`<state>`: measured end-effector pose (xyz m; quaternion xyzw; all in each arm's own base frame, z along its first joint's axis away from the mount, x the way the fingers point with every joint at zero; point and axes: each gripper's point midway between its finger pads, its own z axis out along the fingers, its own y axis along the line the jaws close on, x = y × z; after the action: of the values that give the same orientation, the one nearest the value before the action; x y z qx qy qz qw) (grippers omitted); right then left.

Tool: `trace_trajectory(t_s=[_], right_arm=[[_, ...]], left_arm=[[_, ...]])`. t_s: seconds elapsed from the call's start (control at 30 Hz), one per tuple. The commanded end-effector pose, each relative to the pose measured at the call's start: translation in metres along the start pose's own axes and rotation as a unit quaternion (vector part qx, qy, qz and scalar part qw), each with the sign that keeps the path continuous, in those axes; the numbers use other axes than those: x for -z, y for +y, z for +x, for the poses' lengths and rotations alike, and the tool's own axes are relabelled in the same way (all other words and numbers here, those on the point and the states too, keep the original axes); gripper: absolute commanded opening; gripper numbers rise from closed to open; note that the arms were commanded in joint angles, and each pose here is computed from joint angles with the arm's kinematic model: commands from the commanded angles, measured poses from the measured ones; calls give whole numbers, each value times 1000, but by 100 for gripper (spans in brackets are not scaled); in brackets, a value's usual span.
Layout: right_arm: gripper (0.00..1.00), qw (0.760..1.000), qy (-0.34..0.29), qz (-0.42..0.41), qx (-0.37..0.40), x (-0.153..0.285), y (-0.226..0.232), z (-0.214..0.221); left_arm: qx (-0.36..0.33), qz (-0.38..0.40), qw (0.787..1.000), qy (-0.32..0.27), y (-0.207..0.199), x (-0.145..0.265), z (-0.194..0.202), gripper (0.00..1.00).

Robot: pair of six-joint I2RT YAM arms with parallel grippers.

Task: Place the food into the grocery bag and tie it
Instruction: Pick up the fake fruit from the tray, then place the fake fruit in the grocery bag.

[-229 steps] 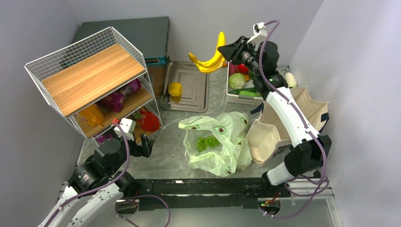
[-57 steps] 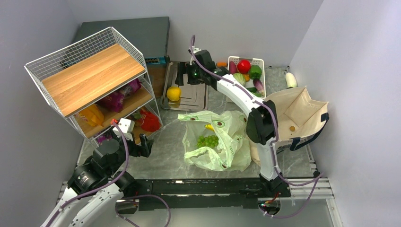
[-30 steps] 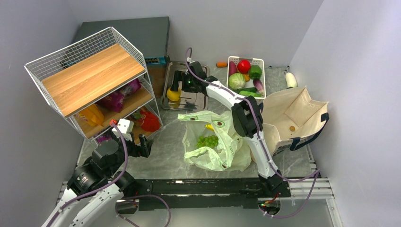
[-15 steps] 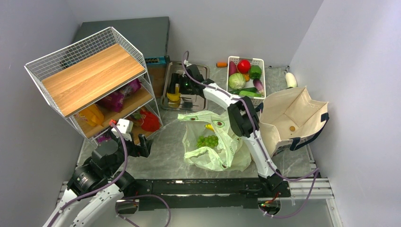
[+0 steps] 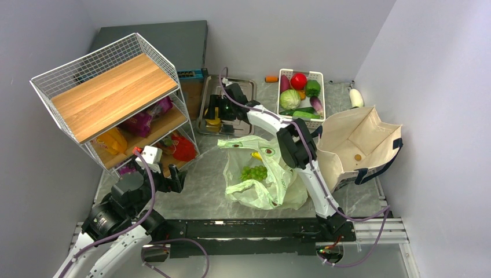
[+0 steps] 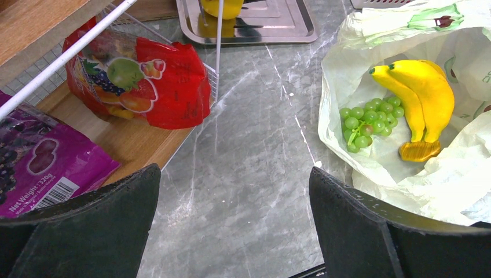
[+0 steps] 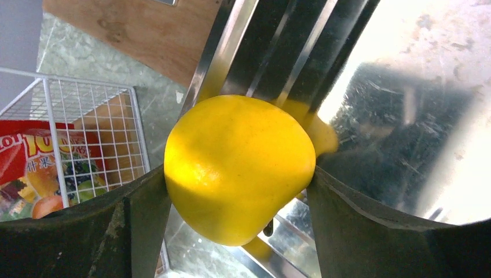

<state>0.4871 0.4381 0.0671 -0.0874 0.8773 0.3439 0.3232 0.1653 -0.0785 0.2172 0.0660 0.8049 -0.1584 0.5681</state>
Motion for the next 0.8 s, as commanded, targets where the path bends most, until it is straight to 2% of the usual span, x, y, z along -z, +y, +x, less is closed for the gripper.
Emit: trace_trajectory(t_s=[0.0,0.2,0.43,0.6,0.77], right_arm=[[54,997,-64,2,44,44,25,-52],[54,991,-98,39,85,95,26,-83],[55,973,-164,89,133,178,36,-128],[56,969,-188,69,144,230,61,-136],[55,969,-189,17,156,277,98,-124]], left_arm=[[3,2,1000,-24,-1,0,-10,99],[3,1,1000,-23,-1,-1,-10,99],[1,1,1000,-19,-1,-2,-9,99],[2,0,1000,-18,-1,-2,-9,99],[2,-1,1000,-17,-1,-2,-9,99]])
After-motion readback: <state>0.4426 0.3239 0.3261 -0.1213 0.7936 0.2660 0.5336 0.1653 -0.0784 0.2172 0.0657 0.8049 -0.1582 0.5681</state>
